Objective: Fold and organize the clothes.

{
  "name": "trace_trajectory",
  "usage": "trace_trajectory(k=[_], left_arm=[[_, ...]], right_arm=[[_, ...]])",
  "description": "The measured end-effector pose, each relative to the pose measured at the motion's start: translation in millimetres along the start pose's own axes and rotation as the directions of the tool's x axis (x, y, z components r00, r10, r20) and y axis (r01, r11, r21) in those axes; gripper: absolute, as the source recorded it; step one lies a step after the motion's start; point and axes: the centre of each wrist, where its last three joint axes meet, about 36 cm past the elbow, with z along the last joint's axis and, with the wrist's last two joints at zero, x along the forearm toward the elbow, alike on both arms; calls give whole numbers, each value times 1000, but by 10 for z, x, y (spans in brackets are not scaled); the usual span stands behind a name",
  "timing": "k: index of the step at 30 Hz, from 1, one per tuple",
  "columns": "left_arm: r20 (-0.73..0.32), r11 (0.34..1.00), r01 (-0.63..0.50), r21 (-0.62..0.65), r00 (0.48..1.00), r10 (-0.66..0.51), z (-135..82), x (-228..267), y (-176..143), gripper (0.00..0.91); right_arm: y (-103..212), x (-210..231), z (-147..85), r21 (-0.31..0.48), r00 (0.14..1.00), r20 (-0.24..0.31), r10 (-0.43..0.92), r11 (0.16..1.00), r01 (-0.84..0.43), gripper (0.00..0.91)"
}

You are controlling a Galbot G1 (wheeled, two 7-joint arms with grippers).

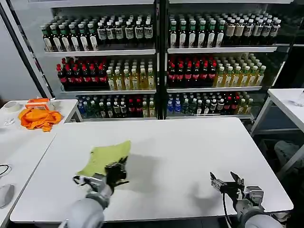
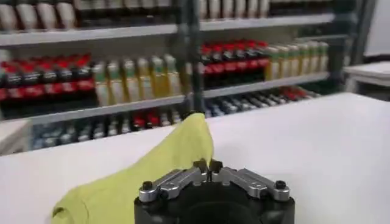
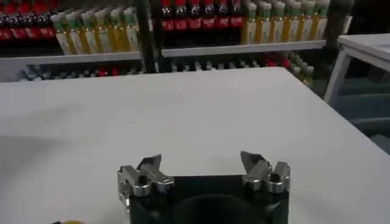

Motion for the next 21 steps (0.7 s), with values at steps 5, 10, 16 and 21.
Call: trace_trajectory(k=[5,10,16,21], left_arm=[[5,999,-41,32,999,41,-30,-229,-327,907],[52,987,-101,122,994,96,-103,-384,-567,907],[116,960,-160,232,984,136,-162,-373,-636,907],[157,947,-131,293,984,88,-199,-238,-469,907]], right_arm=[[14,2,-38,0,1000,12,-5,1000,5,907],[44,-7,-57,2,1000,19,-16,1000,16,907],[102,-45,-74,2,999,22,-42,999,41,907],[229,-134,-96,-15,996,21,-85,996,85,907]])
